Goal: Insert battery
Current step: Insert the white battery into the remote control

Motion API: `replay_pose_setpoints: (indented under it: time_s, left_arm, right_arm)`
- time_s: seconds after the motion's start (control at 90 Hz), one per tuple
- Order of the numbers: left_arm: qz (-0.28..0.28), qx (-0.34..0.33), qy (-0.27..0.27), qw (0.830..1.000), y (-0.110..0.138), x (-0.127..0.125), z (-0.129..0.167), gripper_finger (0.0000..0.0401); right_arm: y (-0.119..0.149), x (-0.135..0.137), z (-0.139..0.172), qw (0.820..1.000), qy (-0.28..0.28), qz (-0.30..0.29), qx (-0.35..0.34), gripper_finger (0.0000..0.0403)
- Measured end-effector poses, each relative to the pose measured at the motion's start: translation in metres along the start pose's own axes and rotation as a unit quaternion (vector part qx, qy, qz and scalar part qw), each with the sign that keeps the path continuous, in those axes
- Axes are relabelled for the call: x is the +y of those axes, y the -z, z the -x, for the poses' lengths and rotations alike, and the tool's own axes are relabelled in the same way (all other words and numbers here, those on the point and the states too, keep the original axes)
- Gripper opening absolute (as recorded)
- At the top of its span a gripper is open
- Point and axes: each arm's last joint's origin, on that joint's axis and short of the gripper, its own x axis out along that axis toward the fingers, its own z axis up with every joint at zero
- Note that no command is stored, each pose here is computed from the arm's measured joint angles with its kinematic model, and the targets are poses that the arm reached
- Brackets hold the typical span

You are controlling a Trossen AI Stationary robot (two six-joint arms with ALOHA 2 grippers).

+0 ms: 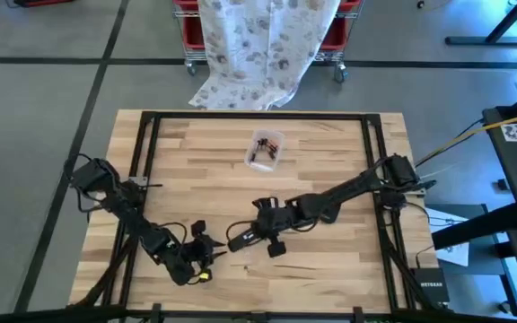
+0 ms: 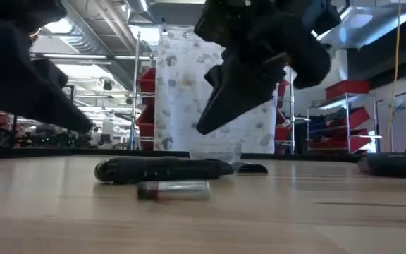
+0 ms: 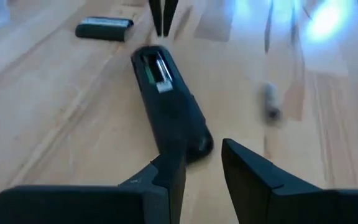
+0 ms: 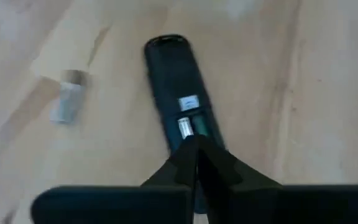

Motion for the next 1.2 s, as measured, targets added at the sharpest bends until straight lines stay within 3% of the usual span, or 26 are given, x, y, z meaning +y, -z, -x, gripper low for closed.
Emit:
replay_pose_setpoints:
  time_s: [0.178, 0.467, 0.711, 0.833, 1.011, 1.2]
  left_arm:
    - [0.000, 0.006, 0.015, 1.000, -0.004, 0.001, -0.005, 0.0086]
    - [0.002, 0.011, 0.018, 1.000, -0.003, 0.001, -0.004, 0.0086]
    - [0.001, 0.011, 0.019, 1.000, -0.003, 0.001, -0.004, 0.0086]
    - [0.001, 0.010, 0.018, 1.000, -0.003, 0.001, -0.004, 0.0086]
    - [0.000, 0.011, 0.017, 1.000, -0.003, 0.001, -0.004, 0.0086]
    - [0.002, 0.011, 0.017, 1.000, -0.003, 0.001, -0.004, 0.0086]
  right_arm:
    - [-0.006, 0.007, 0.009, 1.000, -0.006, 0.027, -0.016, 0.0001]
    - [-0.014, 0.077, 0.021, 0.992, -0.074, 0.090, -0.054, 0.0000]
    - [-0.008, 0.121, 0.024, 0.989, -0.114, 0.079, -0.060, 0.0007]
    - [-0.005, 0.141, 0.014, 0.984, -0.128, 0.089, -0.082, 0.0046]
    - [0.004, 0.152, -0.012, 0.989, -0.121, 0.043, -0.078, 0.0134]
    - [-0.009, 0.160, -0.038, 0.991, -0.105, 0.014, -0.078, 0.0217]
